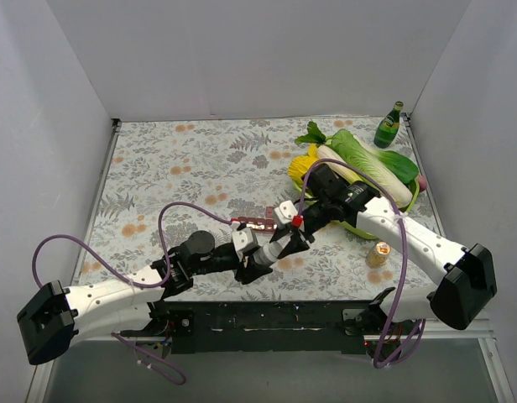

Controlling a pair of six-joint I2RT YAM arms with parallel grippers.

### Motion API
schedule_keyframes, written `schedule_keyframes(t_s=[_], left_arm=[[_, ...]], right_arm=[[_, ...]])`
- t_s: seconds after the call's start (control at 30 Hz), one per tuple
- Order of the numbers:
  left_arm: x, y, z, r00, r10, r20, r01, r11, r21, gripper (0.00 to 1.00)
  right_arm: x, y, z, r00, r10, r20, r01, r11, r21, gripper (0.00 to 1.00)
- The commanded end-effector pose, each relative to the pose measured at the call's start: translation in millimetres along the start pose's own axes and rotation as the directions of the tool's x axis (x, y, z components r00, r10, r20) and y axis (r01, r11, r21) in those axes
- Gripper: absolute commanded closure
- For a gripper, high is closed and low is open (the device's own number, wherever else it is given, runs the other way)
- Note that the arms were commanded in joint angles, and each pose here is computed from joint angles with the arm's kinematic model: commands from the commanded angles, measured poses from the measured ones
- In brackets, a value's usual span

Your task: Sort the pills into containers

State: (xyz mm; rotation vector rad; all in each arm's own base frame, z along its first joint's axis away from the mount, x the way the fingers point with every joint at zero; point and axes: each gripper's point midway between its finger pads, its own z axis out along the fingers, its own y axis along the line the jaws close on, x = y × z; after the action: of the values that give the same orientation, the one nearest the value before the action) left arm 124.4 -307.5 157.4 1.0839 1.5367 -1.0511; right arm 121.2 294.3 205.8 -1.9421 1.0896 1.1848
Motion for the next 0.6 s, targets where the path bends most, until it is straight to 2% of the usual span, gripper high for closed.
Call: schedule_keyframes(t_s=[0.0, 0.03, 0.07, 0.13, 0.2, 0.23, 0.3, 0.37, 0.47, 0.5, 0.53, 0.57], left_arm=[[-7.4, -0.6, -1.6, 1.0, 0.019, 0.019, -0.019, 1.0, 0.005, 1.0], [-7.5, 1.1, -1.7, 1.0, 0.019, 0.021, -0.018, 1.0, -0.008, 1.0], [-7.3, 2.7, -1.9, 1.0, 0.018, 0.02, -0.018, 1.0, -0.017, 1.0], [-6.7, 5.9, -4.1, 1.0, 0.021, 0.018, -0.021, 0.999, -0.037, 1.0], [-6.8, 9.8, -6.2, 1.0, 0.023, 0.018, -0.022, 0.998, -0.065, 1.0], [-7.9, 10.8, -8.3, 0.999, 0.022, 0.025, -0.02, 0.997, -0.075, 1.0], [-9.6, 14.6, -10.8, 0.999, 0.021, 0.035, -0.017, 0.995, -0.102, 1.0], [-11.9, 16.4, -13.2, 0.999, 0.012, 0.052, -0.006, 0.993, -0.119, 1.0], [-15.7, 20.3, -15.0, 0.997, 0.008, 0.073, 0.003, 0.989, -0.145, 1.0], [-16.9, 21.3, -15.1, 0.997, 0.008, 0.077, 0.004, 0.989, -0.15, 1.0], [-17.2, 21.3, -14.8, 0.997, 0.006, 0.081, 0.006, 0.988, -0.152, 1.0], [-18.2, 21.8, -14.1, 0.997, 0.008, 0.082, 0.004, 0.988, -0.153, 1.0]], right_arm=[[-9.6, 0.8, 2.5, 0.997, -0.073, 0.027, 0.074, 0.997, -0.019, 0.49], [-9.2, 1.4, 2.9, 0.998, -0.057, 0.03, 0.057, 0.998, -0.017, 0.35], [-10.3, 2.4, 2.4, 0.999, 0.019, 0.029, -0.018, 1.0, -0.007, 0.32], [-14.9, -6.7, -3.0, 0.998, 0.051, 0.034, -0.052, 0.997, 0.049, 0.25], [-22.4, -8.2, -14.9, 0.985, 0.158, 0.075, -0.164, 0.983, 0.087, 0.22], [-29.1, -8.1, -18.8, 0.977, 0.183, 0.113, -0.193, 0.977, 0.085, 0.13], [-31.6, -8.4, -31.5, 0.95, 0.269, 0.156, -0.288, 0.95, 0.117, 0.1], [-36.0, -7.5, -38.5, 0.939, 0.287, 0.191, -0.313, 0.942, 0.119, 0.08], [-32.5, -11.2, -49.5, 0.892, 0.39, 0.23, -0.429, 0.89, 0.152, 0.07], [-29.3, -15.6, -55.5, 0.873, 0.42, 0.248, -0.466, 0.868, 0.171, 0.05], [-31.0, -13.3, -57.0, 0.821, 0.498, 0.28, -0.548, 0.825, 0.139, 0.02], [-32.9, -18.7, -60.0, 0.814, 0.491, 0.31, -0.549, 0.825, 0.135, 0.02]])
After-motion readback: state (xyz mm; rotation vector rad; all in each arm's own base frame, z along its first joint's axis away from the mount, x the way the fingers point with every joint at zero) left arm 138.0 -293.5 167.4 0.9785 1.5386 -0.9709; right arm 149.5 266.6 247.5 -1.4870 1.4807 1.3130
